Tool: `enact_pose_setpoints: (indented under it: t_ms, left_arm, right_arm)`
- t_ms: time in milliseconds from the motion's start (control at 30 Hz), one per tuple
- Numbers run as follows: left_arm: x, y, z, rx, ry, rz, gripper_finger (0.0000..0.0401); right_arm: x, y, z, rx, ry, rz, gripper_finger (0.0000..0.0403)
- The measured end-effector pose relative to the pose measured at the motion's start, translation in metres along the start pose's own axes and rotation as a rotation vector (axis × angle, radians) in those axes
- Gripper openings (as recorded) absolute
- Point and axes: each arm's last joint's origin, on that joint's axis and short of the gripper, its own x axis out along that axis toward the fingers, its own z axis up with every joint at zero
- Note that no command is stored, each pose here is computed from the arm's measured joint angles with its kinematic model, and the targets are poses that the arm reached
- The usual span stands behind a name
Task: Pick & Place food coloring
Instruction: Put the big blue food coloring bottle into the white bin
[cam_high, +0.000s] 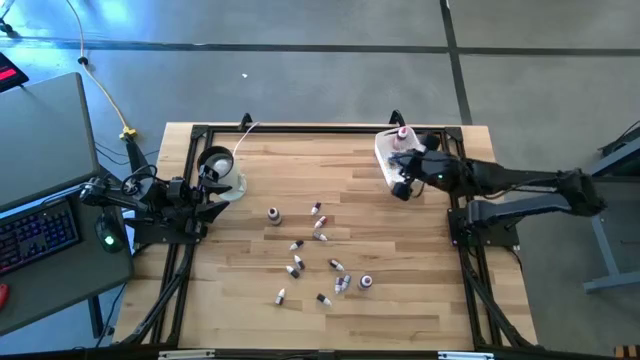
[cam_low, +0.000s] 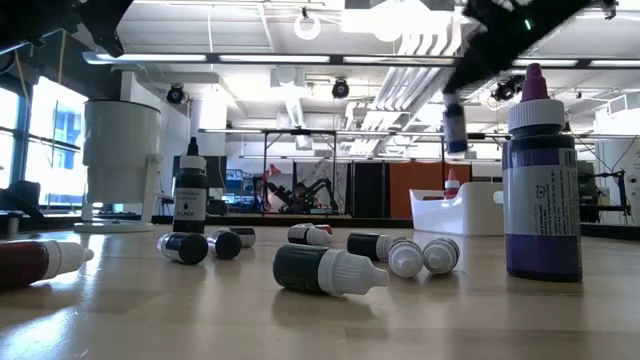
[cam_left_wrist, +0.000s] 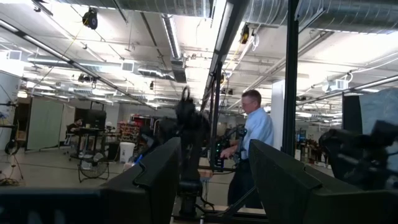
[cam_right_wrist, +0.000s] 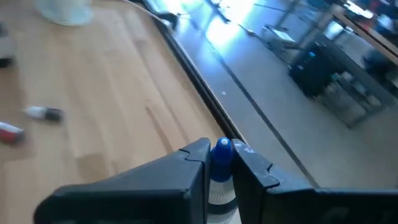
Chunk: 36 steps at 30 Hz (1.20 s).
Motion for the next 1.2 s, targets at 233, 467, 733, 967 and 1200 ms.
enact_pose_setpoints:
  t_ms: [233, 467, 733, 967, 1200]
  left_arm:
    - [0.0, 0.0, 0.0, 0.0, 0.0, 0.001, 0.0186]
    - [0.0, 0.001, 0.0, 0.001, 0.001, 0.046, 0.0186]
    - [0.0, 0.002, 0.0, 0.003, 0.002, 0.079, 0.0186]
    - [0.0, 0.002, 0.0, 0.003, 0.002, 0.079, 0.0186]
    - [0.0, 0.002, 0.0, 0.003, 0.002, 0.079, 0.0186]
  right_arm:
    - [0.021, -0.01, -0.068, 0.207, -0.225, -0.196, 0.006]
    - [0.037, -0.025, -0.109, 0.336, -0.181, -0.384, 0.0039]
    - [0.053, -0.037, -0.125, 0.421, -0.105, -0.361, 0.0055]
    - [0.068, -0.044, -0.135, 0.433, -0.06, -0.372, 0.004]
    - [0.077, -0.052, -0.138, 0.433, -0.097, -0.392, 0.007]
